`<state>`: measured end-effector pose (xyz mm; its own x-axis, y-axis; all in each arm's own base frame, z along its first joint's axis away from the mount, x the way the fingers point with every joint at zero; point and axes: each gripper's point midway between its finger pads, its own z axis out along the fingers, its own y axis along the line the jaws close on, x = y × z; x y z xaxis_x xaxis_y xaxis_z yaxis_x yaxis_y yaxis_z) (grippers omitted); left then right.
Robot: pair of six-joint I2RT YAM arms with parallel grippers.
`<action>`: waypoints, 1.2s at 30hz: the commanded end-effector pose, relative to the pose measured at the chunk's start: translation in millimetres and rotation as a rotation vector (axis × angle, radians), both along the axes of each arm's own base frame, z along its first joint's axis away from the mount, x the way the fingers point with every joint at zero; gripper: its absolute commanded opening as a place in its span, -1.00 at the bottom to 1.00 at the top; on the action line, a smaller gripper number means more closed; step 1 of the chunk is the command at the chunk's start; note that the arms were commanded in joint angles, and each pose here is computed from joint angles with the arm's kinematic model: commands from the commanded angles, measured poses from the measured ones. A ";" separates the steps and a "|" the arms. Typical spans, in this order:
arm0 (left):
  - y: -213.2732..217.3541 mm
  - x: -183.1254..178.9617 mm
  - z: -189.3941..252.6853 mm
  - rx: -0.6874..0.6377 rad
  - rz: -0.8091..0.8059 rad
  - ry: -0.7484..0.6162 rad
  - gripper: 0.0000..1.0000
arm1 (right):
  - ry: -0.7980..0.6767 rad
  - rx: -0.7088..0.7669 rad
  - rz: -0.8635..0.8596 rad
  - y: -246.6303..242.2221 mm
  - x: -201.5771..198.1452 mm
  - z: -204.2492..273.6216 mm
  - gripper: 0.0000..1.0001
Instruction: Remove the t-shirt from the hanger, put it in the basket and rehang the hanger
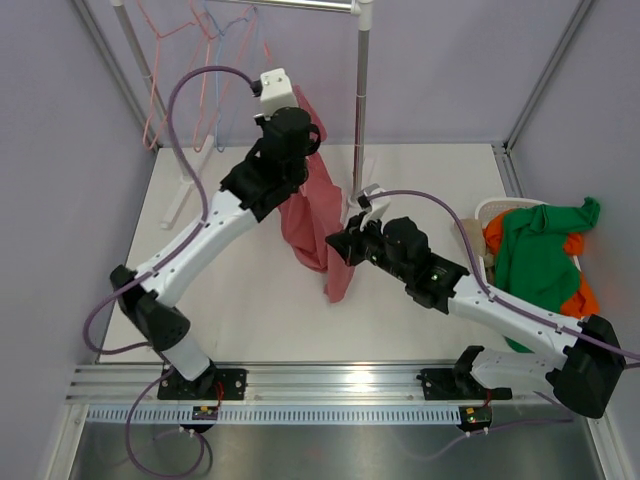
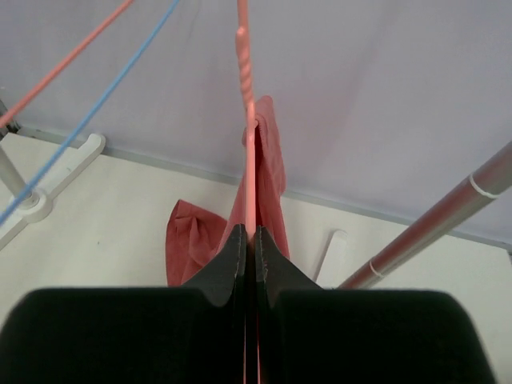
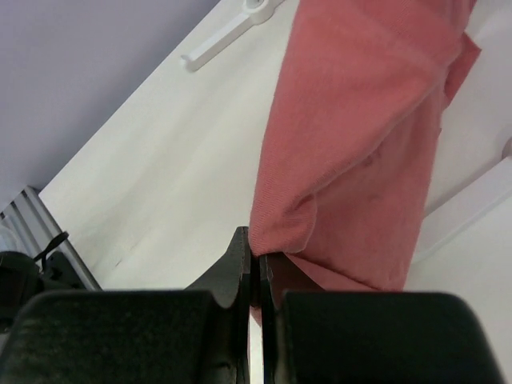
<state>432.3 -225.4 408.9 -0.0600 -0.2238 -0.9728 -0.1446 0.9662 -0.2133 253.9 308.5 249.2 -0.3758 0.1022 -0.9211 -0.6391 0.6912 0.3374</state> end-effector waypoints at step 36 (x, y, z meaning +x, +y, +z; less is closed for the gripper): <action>43.5 -104.4 55.9 0.060 -0.554 -0.198 -1.00 | -0.179 -0.072 -0.521 -197.5 133.0 258.2 -1.00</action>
